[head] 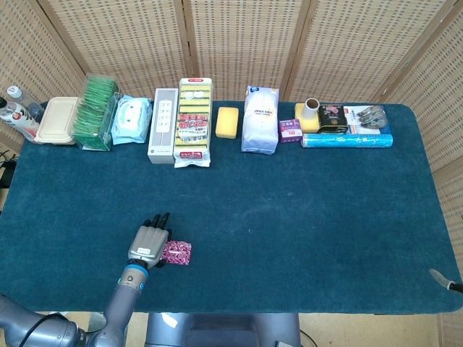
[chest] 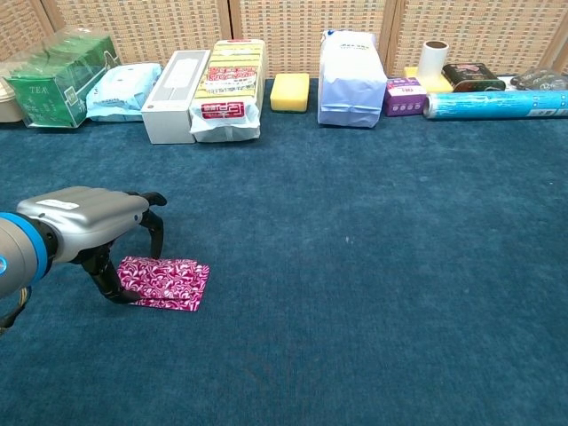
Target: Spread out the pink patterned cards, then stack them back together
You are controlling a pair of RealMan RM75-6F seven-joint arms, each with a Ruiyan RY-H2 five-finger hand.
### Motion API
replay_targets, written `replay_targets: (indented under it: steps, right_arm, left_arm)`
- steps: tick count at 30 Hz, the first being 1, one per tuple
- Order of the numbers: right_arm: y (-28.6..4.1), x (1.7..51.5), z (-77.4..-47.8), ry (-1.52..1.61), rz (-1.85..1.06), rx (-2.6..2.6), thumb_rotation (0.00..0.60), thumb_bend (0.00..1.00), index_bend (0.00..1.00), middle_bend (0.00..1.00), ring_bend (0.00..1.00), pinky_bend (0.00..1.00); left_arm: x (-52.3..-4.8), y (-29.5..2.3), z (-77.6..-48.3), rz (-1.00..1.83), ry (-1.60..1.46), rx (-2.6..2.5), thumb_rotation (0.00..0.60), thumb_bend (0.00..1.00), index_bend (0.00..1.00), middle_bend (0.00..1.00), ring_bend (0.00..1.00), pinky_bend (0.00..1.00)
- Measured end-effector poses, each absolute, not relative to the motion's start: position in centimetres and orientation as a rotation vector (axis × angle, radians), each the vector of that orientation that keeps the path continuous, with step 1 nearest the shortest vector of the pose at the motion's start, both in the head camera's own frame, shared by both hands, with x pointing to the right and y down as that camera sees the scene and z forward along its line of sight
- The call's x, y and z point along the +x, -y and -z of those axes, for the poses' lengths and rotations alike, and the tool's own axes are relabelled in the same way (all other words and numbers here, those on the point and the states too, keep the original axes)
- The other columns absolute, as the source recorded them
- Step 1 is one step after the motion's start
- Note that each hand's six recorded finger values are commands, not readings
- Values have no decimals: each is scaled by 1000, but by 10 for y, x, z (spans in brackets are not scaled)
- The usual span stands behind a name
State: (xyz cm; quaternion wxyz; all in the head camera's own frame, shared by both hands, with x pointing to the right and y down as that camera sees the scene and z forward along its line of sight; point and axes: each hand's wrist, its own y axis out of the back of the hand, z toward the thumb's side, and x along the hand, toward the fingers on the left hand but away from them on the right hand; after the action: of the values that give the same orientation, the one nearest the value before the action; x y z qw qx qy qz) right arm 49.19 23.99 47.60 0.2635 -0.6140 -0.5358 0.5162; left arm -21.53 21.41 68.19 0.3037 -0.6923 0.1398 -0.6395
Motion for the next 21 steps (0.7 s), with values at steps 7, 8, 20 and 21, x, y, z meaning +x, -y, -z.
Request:
replay_targets:
  steps: [7,8,20,21]
  right_arm:
    - [-240,492,-476,1449,-1396,-1660,600,7,77,0,0,0]
    - [-240,492,-476,1449,-1397,-1660,600,8,77,0,0,0]
    - [-239,492,-476,1450,-1395,-1659,600,8,77,0,0,0]
    - [-239,492,-476,1451,-1395,-1660,600,8,77,0,0,0]
  left_arm:
    - [-213,-215,-682,1687,-365,-1833,600,182,328,0,0,150]
    - [-213,-215,-683,1688,-362,-1832,600,182,313,0,0,150]
    - [-213,-215,-682,1688,-371,-1835,600,179,285,0,0,150]
    - [-213,-215,-682,1688,-369,-1839,600,179,285,0,0,150]
